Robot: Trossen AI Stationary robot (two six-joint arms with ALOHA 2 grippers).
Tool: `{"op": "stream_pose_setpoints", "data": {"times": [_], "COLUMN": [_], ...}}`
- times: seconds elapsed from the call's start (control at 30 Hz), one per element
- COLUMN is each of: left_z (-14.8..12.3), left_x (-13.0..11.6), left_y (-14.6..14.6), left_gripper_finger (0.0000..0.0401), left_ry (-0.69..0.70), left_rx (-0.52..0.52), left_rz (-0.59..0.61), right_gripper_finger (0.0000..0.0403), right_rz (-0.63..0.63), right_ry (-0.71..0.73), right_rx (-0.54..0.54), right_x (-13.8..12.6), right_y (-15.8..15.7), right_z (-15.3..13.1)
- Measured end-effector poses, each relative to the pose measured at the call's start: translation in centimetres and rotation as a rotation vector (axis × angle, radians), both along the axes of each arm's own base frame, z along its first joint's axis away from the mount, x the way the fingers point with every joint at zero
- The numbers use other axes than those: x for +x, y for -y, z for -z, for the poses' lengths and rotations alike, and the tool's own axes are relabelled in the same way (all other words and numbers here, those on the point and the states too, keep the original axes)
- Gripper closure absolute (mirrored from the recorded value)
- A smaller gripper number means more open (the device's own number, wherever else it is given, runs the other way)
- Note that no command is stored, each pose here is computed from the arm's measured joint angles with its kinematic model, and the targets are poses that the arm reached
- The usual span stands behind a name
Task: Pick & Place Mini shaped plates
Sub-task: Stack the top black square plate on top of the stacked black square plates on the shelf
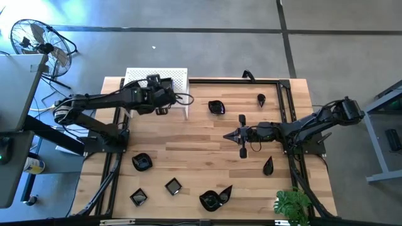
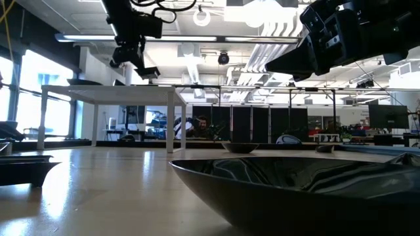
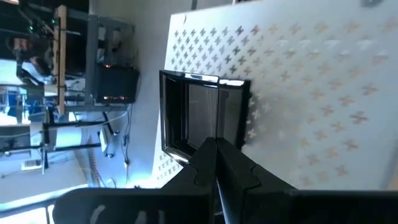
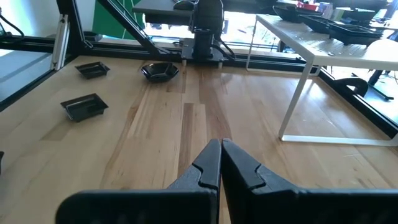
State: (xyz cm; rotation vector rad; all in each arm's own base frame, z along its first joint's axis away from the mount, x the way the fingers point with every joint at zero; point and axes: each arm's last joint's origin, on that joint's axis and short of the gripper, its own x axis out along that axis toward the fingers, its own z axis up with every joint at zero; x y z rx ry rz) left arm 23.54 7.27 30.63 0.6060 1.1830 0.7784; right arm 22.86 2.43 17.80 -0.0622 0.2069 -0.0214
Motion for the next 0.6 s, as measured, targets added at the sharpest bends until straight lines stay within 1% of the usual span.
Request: {"op": "stream_pose_setpoints", "data": {"times": [0.2, 0.33, 0.47, 0.6], "left_z": [-0.1, -0.1, 0.3, 1.4], "left_x": [0.0, 0.0, 0.3, 0.5], "left_y": [-1.0, -1.3, -1.5, -1.5], "left_gripper_finger": [0.0401, 0.0401, 0.0401, 0.0401], "left_ry": [0.03, 0.057, 0.022, -0.016], "left_rx": [-0.006, -0.054, -0.019, -0.042], "left_rz": [-0.023, -0.006, -0.014, 0.0], "right_gripper_finger": [0.0402, 0.0402, 0.0402, 0.0402], "right_rz": [0.0, 0.0, 0.0, 0.0], "right_ry": [0.0, 0.0, 0.0, -0.001], "right_rx": [0.0, 0.0, 0.0, 0.0], "right_x": [0.0, 0.0, 0.0, 0.0], "right_y": [0.0, 0.0, 0.0, 0.0], "right_z": [0.0, 0.0, 0.0, 0.0]}}
